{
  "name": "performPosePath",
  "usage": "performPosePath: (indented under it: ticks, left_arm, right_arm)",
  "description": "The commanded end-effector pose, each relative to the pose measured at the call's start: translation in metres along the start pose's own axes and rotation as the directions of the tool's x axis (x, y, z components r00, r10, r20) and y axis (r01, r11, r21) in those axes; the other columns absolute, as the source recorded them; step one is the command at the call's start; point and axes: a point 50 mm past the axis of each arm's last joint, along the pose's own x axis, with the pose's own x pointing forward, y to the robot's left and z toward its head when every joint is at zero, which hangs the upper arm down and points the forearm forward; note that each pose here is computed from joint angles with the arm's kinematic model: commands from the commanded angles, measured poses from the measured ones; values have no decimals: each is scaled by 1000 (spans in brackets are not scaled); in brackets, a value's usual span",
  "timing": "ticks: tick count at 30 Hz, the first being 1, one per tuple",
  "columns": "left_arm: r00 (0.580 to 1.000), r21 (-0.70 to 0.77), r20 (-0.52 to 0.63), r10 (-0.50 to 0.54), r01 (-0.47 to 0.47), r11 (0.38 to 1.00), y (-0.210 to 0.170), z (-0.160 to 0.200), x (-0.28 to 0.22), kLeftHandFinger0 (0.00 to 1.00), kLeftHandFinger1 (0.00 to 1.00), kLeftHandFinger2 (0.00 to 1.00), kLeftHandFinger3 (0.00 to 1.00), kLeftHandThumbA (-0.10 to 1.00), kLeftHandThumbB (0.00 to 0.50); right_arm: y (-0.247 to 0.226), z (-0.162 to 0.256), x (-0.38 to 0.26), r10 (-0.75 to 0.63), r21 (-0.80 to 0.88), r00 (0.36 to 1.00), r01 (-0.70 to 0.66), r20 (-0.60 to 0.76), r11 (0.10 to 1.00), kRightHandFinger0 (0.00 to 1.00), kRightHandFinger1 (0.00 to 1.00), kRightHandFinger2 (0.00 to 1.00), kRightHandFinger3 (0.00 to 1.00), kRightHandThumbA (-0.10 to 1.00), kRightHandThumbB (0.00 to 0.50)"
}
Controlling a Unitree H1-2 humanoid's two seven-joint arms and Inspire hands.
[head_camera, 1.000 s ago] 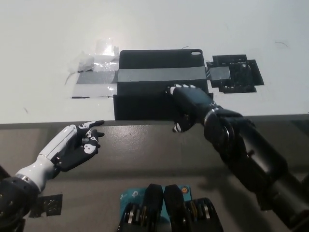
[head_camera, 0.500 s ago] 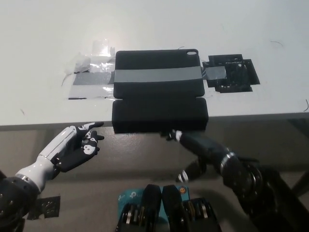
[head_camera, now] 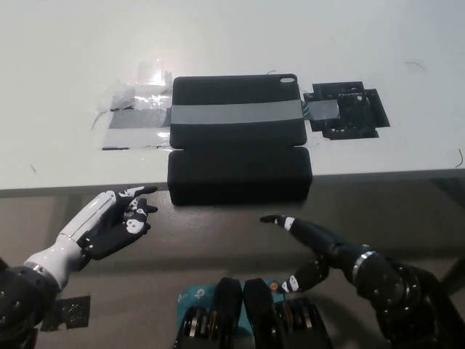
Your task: The robot uses its right hand to pull the cover of a folded tablet cover kept in the middle of the desk
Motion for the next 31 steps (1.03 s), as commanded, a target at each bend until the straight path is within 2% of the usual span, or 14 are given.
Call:
performPosePath:
  ticks: [1,4,5,6,7,10,14,15,21,23,25,27,29,31]
  left_arm:
    - [1000,33,1,16,-16,999,12,6,-2,687,793,920,1000,1000,122]
    - [1000,38,1,13,-13,999,12,5,-2,692,799,931,1000,1000,128]
    - [1000,39,3,10,-10,999,12,5,-2,697,803,938,1000,1000,130]
    - [1000,38,3,9,-9,999,12,4,-2,699,803,939,1000,1000,130]
    - [1000,34,-4,8,-8,999,10,1,-5,701,803,939,1000,1000,128]
    - [1000,36,-10,12,-11,999,10,1,-6,700,802,936,1000,1000,129]
    - [1000,28,-9,4,-4,1000,7,1,-5,686,797,931,1000,1000,121]
    - [1000,28,-10,6,-6,1000,6,0,-6,680,794,930,1000,1000,126]
    - [1000,13,-17,11,-10,1000,4,-2,-6,692,795,926,1000,1000,154]
    - [1000,16,-15,9,-9,1000,4,-1,-6,675,787,915,1000,1000,139]
    - [1000,18,-18,9,-9,1000,4,-2,-6,691,803,934,1000,1000,128]
    - [1000,14,-25,10,-9,1000,4,-5,-10,698,805,938,1000,1000,146]
    - [1000,16,-26,8,-8,1000,4,-5,-11,708,812,948,1000,1000,150]
    - [1000,11,-24,11,-10,1000,3,-5,-12,704,809,948,1000,1000,126]
  right_arm:
    - [-32,15,-21,-91,46,988,86,124,995,793,777,869,970,1000,281]
    - [-49,18,-34,-148,64,970,138,192,988,1000,956,917,1000,1000,243]
    - [-60,18,-42,-180,95,954,161,242,982,1000,1000,1000,1000,1000,241]
    - [-62,18,-45,-184,98,950,164,251,982,1000,1000,1000,1000,1000,267]
    - [-68,15,-54,-207,127,937,178,280,976,1000,1000,1000,1000,1000,229]
    - [-80,8,-65,-285,248,909,213,303,945,1000,1000,1000,1000,1000,280]
    - [-87,-10,-74,-431,355,856,323,285,877,1000,1000,1000,1000,1000,271]
    - [-87,-25,-77,-489,398,837,373,246,838,1000,1000,1000,1000,1000,239]
    - [-87,-60,-75,-589,525,798,450,126,723,1000,1000,1000,1000,1000,201]
    - [-83,-72,-69,-604,547,792,467,91,695,992,1000,1000,1000,1000,114]
    - [-78,-76,-63,-595,534,800,468,82,704,932,1000,1000,1000,973,96]
    - [-70,-75,-58,-568,516,819,450,87,729,883,973,1000,1000,984,158]
    - [-66,-73,-57,-553,485,828,448,91,751,847,935,978,1000,1000,176]
    - [-63,-71,-55,-530,443,843,440,96,781,916,957,985,1000,1000,222]
